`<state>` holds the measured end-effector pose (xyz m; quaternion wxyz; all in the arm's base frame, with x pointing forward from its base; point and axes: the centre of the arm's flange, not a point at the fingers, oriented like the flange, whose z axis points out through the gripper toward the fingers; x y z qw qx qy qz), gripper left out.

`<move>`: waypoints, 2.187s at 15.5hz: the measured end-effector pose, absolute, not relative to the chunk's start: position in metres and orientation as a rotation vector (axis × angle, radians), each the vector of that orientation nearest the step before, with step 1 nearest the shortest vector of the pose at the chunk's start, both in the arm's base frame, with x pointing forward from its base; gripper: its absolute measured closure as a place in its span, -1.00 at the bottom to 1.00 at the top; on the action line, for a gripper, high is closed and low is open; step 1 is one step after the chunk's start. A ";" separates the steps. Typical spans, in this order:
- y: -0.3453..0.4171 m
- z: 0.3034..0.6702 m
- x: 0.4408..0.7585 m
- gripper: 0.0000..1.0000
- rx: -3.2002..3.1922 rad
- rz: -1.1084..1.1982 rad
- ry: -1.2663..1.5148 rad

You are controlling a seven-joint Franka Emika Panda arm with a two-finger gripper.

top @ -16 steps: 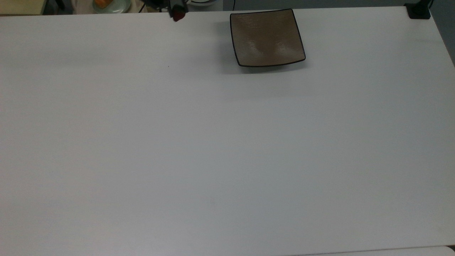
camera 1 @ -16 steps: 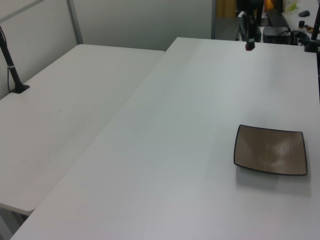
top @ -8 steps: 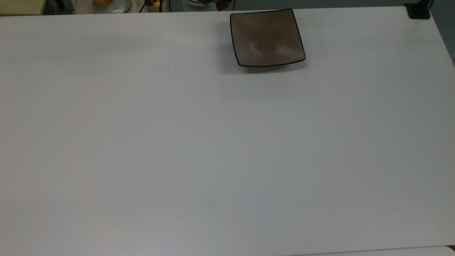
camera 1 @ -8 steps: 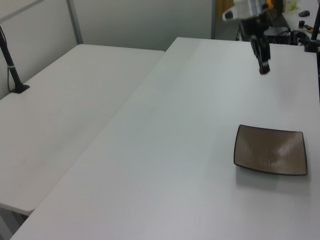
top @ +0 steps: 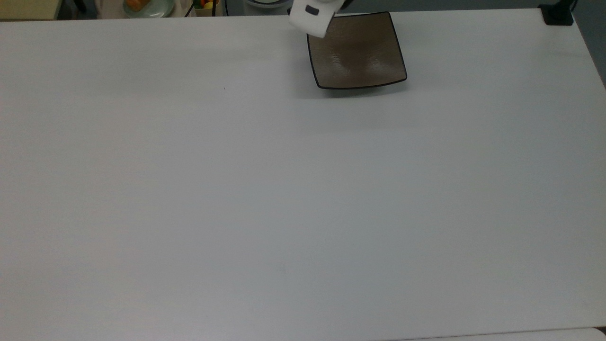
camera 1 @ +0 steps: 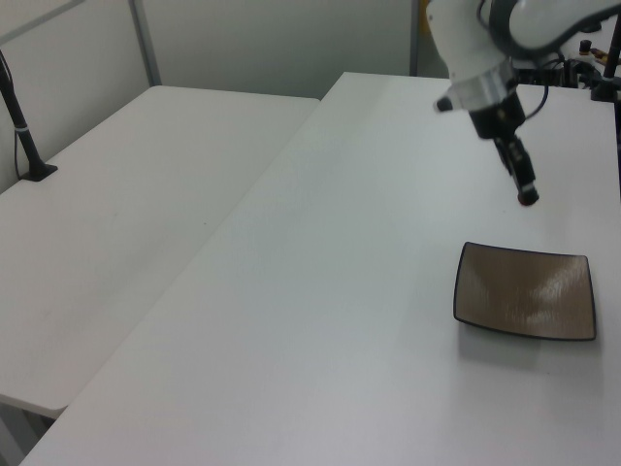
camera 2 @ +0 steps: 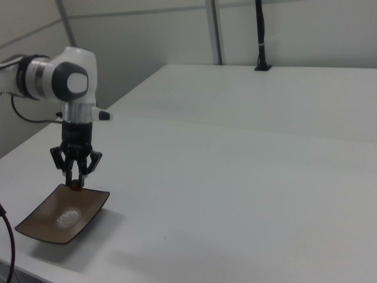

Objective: Strawberries on a ceramic plate
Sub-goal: 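Carry the strawberry over the brown square plate and lower it, then open the gripper to release the strawberry onto the plate, rise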

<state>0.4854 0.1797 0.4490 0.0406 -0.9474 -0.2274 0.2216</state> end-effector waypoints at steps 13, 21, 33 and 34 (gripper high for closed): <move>0.256 0.342 0.465 0.33 -3.019 0.568 -0.527; 0.259 0.334 0.464 -0.43 -3.022 0.585 -0.517; 0.173 0.525 0.545 -1.00 -3.064 0.032 -0.236; 0.158 0.542 0.549 -1.00 -3.070 0.004 -0.202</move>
